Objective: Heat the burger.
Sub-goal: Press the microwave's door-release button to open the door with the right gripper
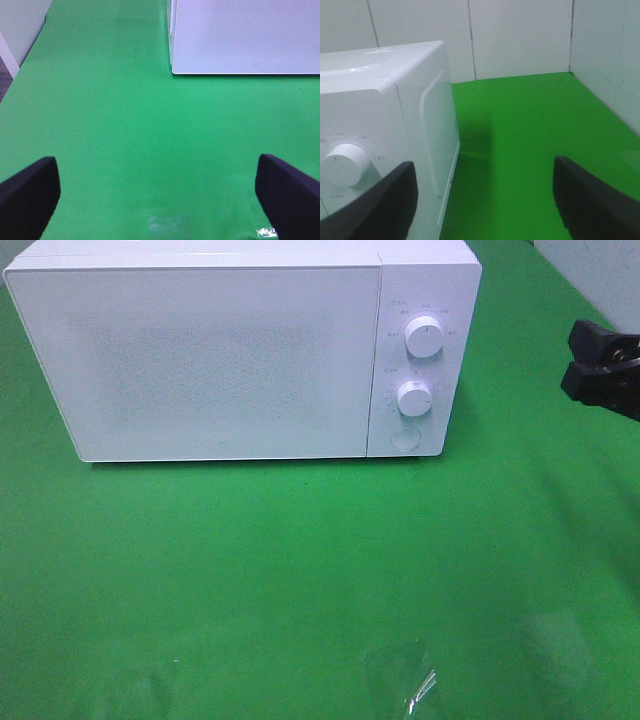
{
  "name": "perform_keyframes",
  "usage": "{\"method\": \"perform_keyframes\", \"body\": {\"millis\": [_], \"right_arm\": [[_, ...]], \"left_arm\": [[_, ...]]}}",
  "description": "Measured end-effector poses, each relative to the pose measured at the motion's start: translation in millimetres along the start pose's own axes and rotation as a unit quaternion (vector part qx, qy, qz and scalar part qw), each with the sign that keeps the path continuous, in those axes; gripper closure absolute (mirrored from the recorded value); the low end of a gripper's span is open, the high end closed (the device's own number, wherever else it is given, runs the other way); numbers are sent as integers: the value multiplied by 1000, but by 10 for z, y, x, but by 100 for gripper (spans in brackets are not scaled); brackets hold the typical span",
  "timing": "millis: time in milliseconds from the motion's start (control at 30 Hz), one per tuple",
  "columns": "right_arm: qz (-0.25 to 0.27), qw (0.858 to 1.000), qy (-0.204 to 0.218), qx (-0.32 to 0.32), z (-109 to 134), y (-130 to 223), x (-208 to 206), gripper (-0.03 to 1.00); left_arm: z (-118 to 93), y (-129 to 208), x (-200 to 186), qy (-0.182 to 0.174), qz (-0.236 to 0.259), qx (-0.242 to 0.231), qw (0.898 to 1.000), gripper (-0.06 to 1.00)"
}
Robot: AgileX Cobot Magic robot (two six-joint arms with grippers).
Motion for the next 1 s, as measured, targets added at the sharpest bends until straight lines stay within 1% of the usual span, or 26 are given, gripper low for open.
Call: {"method": "perform_keyframes", "body": {"millis": [33, 67, 100, 133, 167, 200, 267, 367, 400, 433, 500, 600, 633, 667, 700, 733, 800, 833, 867, 1000], "right_arm": [[-3, 1000, 15, 1, 5, 95, 7, 24], [-3, 1000, 15, 1, 5, 95, 7, 24], [-1, 1000, 19, -4, 65, 182, 21, 24], [-1, 1000, 19, -4, 65, 182, 21, 24], [3, 1000, 18, -17, 136, 269, 28, 24], [3, 1000, 18, -17, 136, 269, 28, 24], [38, 999, 12, -29, 292, 511, 16, 24], [47, 998, 9, -30, 328, 562, 7, 24], [69, 997, 2, -33, 414, 683, -24, 24], [69, 997, 2, -33, 414, 683, -24, 24], [98, 994, -6, -36, 552, 858, -97, 24], [106, 994, -8, -37, 594, 901, -124, 24], [115, 993, -6, -37, 649, 966, -154, 24], [115, 993, -6, -37, 649, 966, -154, 24], [119, 992, -5, -35, 713, 1007, -165, 24], [119, 992, -5, -35, 713, 1007, -165, 24], [114, 993, 0, -23, 826, 1038, -126, 24], [114, 993, 0, -23, 826, 1038, -126, 24], [111, 994, -2, -19, 882, 1049, -95, 24], [107, 994, -1, -14, 924, 1054, -55, 24]], "left_arm": [[0, 0, 0, 0, 0, 0, 1000, -3], [0, 0, 0, 0, 0, 0, 1000, -3], [0, 0, 0, 0, 0, 0, 1000, -3], [0, 0, 0, 0, 0, 0, 1000, -3], [0, 0, 0, 0, 0, 0, 1000, -3], [0, 0, 0, 0, 0, 0, 1000, -3], [0, 0, 0, 0, 0, 0, 1000, -3], [0, 0, 0, 0, 0, 0, 1000, -3], [0, 0, 0, 0, 0, 0, 1000, -3], [0, 0, 0, 0, 0, 0, 1000, -3], [0, 0, 0, 0, 0, 0, 1000, -3], [0, 0, 0, 0, 0, 0, 1000, -3], [0, 0, 0, 0, 0, 0, 1000, -3], [0, 0, 0, 0, 0, 0, 1000, -3], [0, 0, 0, 0, 0, 0, 1000, -3], [0, 0, 0, 0, 0, 0, 1000, -3], [0, 0, 0, 0, 0, 0, 1000, -3], [0, 0, 0, 0, 0, 0, 1000, -3], [0, 0, 0, 0, 0, 0, 1000, -3], [0, 0, 0, 0, 0, 0, 1000, -3]]}}
Point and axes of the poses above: a point on each arm's last joint axis where the gripper is mounted, x pointing out along that axis toward the gripper, z along the wrist's bending axis when the last joint is at zero, y = z × x, the point moved 1 cm from there along x, pointing out along that axis toward the gripper, and after that the axes turned 9 degrees about x, right-handed, at the moved point
